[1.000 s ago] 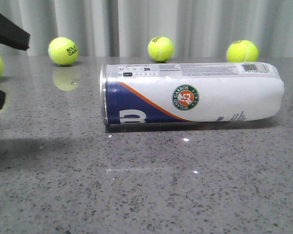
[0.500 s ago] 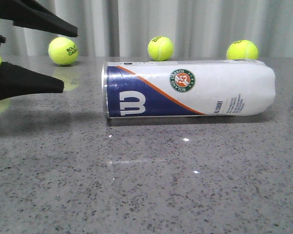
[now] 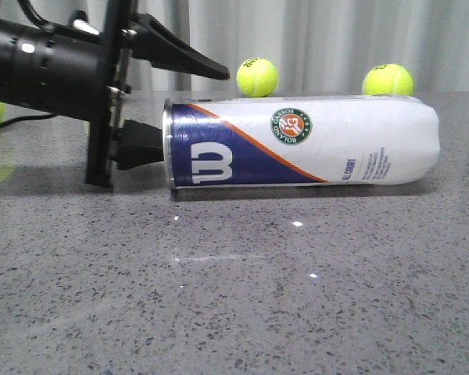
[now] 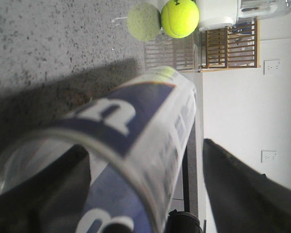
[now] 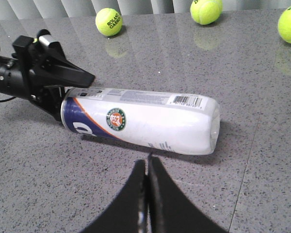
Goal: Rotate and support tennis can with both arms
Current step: 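Move the left gripper to the can's navy end and grasp it, then lift the can by its navy end with the left gripper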
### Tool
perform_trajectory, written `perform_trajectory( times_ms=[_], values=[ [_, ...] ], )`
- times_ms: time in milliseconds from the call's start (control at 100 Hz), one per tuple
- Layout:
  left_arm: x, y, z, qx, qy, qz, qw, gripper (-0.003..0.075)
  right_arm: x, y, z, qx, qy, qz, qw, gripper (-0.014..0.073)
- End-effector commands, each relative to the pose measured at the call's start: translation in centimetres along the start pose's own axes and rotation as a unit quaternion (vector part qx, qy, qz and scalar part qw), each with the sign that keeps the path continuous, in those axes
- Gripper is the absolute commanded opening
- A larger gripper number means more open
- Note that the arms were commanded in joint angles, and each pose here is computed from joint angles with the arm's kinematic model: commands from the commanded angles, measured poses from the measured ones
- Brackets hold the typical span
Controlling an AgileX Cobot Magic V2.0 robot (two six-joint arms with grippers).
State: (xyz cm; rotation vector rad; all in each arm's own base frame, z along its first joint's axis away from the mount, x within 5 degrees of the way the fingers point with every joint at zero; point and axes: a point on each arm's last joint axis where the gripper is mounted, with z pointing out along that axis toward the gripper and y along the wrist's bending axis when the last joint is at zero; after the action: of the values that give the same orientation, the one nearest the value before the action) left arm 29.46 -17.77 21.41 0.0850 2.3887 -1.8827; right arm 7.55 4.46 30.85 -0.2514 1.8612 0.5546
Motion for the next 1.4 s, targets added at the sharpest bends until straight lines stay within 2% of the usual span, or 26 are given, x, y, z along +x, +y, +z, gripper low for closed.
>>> perform_trajectory(
  times_ms=[0, 250, 390, 560, 680, 810, 1010, 1220, 1350, 1390],
  values=[
    [0.4, -3.2, 0.5, 0.081, 0.020, 0.018, 0.996, 0.0386, -1.3, 0.2, -0.3, 0.000, -0.043, -0.004, 0.999, -0.0057],
    [0.8, -3.5, 1.2, 0.087, 0.028, 0.017, 0.996, 0.0077, -1.3, 0.2, -0.3, 0.000, -0.043, -0.004, 0.999, -0.0057],
    [0.8, -3.5, 1.2, 0.088, 0.027, 0.016, 0.996, -0.0022, -1.3, 0.2, -0.3, 0.000, -0.043, -0.004, 0.999, -0.0057],
    [0.7, -3.9, 1.0, 0.096, 0.020, 0.017, 0.995, -0.0021, -1.3, 0.2, -0.3, 0.000, -0.043, -0.004, 0.999, -0.0057],
    [1.0, -5.2, 0.5, 0.106, 0.010, 0.066, 0.992, -0.0021, -1.3, 0.2, -0.3, 0.000, -0.043, -0.004, 0.999, -0.0057],
    [1.8, -7.8, -0.6, 0.121, -0.003, 0.137, 0.983, -0.0021, -1.3, 0.2, -0.3, 0.000, -0.043, -0.004, 0.999, -0.0057],
    [3.6, -11.7, -2.4, 0.140, -0.015, 0.201, 0.969, -0.0021, -1.3, 0.2, -0.3, 0.000, -0.043, -0.004, 0.999, -0.0057],
    [6.0, -14.4, -4.1, 0.123, -0.012, 0.329, 0.936, -0.0021, -1.3, 0.2, -0.3, 0.000, -0.043, -0.004, 0.999, -0.0057],
    [7.2, -15.8, -5.0, 0.056, 0.032, 0.411, 0.909, -0.0021, -1.3, 0.2, -0.3, 0.000, -0.043, -0.004, 0.999, -0.0057],
    [7.4, -16.4, -5.4, 0.026, 0.047, 0.421, 0.905, -0.0021, -1.3, 0.2, -0.3, 0.000, -0.043, -0.004, 0.999, -0.0057]
  ],
)
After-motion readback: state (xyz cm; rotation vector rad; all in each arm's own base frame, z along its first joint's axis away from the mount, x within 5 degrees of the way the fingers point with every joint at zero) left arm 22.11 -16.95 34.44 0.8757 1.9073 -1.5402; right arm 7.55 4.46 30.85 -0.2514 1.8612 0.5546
